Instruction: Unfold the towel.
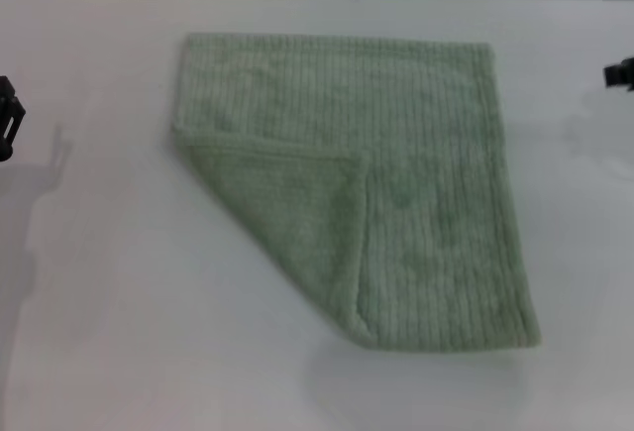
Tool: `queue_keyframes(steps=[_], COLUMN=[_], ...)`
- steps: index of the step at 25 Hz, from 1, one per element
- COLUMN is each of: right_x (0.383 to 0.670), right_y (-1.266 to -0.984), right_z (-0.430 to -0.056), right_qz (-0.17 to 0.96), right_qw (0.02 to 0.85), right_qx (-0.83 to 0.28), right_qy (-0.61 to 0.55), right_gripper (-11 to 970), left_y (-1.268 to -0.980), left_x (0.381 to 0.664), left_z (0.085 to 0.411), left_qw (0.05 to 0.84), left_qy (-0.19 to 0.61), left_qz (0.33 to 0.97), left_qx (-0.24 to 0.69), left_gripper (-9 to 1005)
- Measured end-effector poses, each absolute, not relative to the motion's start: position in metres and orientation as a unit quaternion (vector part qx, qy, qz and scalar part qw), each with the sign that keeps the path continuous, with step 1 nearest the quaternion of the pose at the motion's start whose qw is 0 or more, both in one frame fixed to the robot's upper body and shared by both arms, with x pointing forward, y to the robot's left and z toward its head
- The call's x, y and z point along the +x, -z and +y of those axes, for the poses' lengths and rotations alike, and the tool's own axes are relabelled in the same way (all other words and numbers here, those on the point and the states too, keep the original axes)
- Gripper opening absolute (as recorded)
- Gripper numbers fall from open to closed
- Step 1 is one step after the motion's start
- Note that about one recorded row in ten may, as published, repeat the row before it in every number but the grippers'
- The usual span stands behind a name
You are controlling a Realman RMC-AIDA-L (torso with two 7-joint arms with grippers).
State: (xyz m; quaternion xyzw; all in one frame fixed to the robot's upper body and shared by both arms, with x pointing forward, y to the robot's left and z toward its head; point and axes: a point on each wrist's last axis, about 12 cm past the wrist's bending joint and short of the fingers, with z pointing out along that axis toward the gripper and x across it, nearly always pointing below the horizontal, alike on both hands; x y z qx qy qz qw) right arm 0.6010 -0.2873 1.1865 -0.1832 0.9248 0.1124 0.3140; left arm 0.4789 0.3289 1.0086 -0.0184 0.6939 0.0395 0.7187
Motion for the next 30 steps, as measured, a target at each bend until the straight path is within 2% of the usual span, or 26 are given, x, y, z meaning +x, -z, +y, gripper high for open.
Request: queue_keyframes(steps=[7,12,17,22,30], right_x=[0.610,0.618,0.631,0.635,0.637], right_y=[-1.183,-1.183,-1.167,-1.139,-1.121], right_z=[-0.248,-0.248,-0.242,-0.228,-0.215], right_qz=[0.918,0.914,0.904,0.894,0.877], right_qw=[0.285,0.304,0.333,0.342,0.361], right_qx=[-0.262,-0.262,-0.266,-0.289,-0.316], right_qy=[-0.083,-0.066,-0.043,-0.024,-0.003], right_gripper=[6,2,1,1,2], left_y=[-1.012,-1.013,-1.014,-1.018,-1.019], left_x=[0.487,0.488,0.490,0.491,0.490], left_z=[0.317,0.306,0.299,0.292,0.279], left_qw=[0.724,0.727,0.728,0.734,0.736], left_qy=[-0.023,-0.003,0.008,0.022,0.025], left_qz=[0.689,0.686,0.684,0.677,0.671], left_qx=[0.017,0.039,0.051,0.053,0.089], left_gripper=[828,828,828,828,826])
